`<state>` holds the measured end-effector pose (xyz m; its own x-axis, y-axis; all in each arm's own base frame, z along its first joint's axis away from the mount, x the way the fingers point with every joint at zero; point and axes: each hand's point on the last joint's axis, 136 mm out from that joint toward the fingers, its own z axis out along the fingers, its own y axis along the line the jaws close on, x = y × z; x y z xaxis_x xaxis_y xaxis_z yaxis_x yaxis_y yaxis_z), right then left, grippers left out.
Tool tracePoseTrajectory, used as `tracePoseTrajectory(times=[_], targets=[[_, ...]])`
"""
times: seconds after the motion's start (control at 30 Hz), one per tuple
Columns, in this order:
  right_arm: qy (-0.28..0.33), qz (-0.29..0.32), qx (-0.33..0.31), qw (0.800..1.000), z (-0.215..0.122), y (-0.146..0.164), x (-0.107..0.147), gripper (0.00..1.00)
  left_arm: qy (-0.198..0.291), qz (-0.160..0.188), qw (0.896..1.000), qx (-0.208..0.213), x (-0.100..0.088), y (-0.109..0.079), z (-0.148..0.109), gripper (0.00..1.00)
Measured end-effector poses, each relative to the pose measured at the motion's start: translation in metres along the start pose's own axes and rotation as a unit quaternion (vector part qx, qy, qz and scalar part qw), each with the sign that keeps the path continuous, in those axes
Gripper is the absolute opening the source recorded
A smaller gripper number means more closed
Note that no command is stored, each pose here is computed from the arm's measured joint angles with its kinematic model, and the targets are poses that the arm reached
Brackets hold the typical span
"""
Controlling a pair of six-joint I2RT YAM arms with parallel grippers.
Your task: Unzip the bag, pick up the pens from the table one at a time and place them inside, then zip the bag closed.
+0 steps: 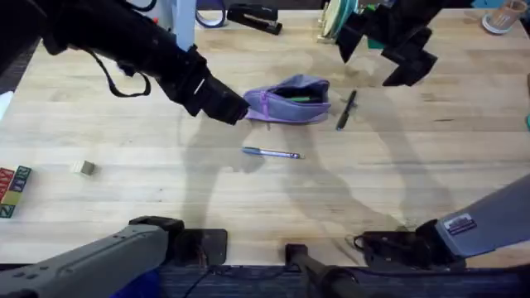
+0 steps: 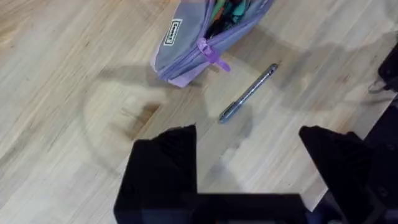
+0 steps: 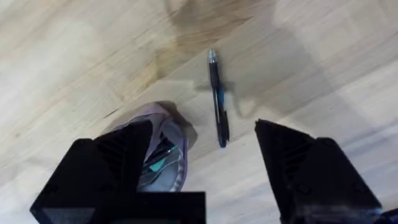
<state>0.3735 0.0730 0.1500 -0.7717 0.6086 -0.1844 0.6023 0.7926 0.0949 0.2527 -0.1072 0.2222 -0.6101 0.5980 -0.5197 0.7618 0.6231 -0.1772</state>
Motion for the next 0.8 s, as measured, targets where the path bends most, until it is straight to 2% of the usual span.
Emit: tracePoseTrajectory(times=[0.27,0.53,0.8], targets=[[0.006,-0.027,0.021,0.999,0.025,0.002,-0.003,0.994,0.000,0.000,1.000,0.000,0.000,0.000,0.000,0.994],[-0.013,-0.050,0.005,0.999,0.039,0.014,-0.013,0.993,0.000,0.000,1.000,0.000,0.000,0.000,0.000,0.994],[-0.010,-0.052,0.008,0.999,0.064,0.009,-0.006,0.994,0.000,0.000,1.000,0.000,0.000,0.000,0.000,0.995]])
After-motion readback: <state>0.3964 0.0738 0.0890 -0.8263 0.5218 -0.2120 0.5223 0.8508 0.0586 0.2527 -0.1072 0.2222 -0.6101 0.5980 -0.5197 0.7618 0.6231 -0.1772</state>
